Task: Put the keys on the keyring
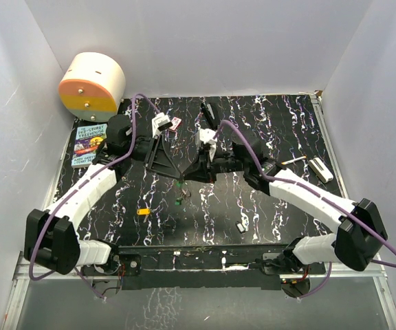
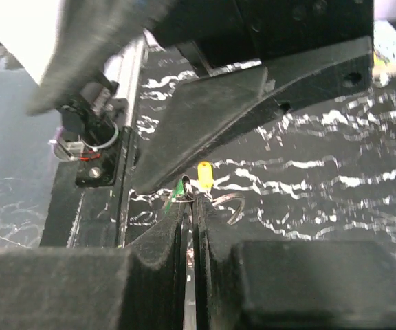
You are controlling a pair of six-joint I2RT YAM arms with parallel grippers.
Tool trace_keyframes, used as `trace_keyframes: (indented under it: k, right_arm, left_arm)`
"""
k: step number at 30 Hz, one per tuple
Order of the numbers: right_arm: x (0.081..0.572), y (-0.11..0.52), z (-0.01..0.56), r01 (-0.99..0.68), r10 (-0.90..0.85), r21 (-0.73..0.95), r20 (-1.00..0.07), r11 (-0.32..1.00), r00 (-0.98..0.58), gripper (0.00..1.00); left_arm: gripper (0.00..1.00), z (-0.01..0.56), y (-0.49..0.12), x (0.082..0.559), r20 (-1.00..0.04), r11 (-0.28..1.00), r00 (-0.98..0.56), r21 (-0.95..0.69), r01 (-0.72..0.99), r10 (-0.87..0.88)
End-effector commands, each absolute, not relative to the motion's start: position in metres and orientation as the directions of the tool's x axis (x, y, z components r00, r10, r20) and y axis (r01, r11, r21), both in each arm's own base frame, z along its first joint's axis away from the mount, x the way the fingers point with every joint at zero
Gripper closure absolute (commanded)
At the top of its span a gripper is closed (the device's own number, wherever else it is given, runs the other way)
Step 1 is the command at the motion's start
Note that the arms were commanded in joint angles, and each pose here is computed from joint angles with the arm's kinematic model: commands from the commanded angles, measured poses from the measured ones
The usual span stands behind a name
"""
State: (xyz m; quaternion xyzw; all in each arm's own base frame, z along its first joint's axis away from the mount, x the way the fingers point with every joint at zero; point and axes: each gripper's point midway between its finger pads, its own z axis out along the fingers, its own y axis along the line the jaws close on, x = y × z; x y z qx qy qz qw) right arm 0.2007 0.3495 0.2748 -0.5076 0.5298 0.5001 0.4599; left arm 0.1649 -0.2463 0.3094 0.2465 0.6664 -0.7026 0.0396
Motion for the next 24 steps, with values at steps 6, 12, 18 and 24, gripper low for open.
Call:
trace_keyframes:
  k: [6, 12, 18, 24]
  right_arm:
    - [0.255, 0.324, 0.244, -0.947, -0.299, 0.185, -0.917, 0.263, -0.263, 0.93]
    - [0.298, 0.309, 0.223, -0.851, -0.388, 0.193, -0.826, 0.488, -0.41, 0.93]
    - [0.301, 0.329, 0.172, -0.82, -0.454, 0.285, -0.72, 0.496, -0.525, 0.93]
    - [0.299, 0.365, 0.129, -0.822, -0.463, 0.356, -0.694, 0.445, -0.551, 0.93]
  left_arm:
    - [0.43, 0.332, -0.231, 0.152, -0.537, -0.192, -0.742, -0.841, 0.506, 0.4]
    - [0.41, 0.325, -0.22, 0.181, -0.54, -0.084, -0.774, -0.834, 0.545, 0.33]
    - [0.48, 0.322, -0.203, 0.211, -0.55, -0.016, -0.8, -0.826, 0.563, 0.24]
    - [0.46, 0.387, -0.198, 0.209, -0.683, -0.034, -0.715, -0.726, 0.686, 0.15]
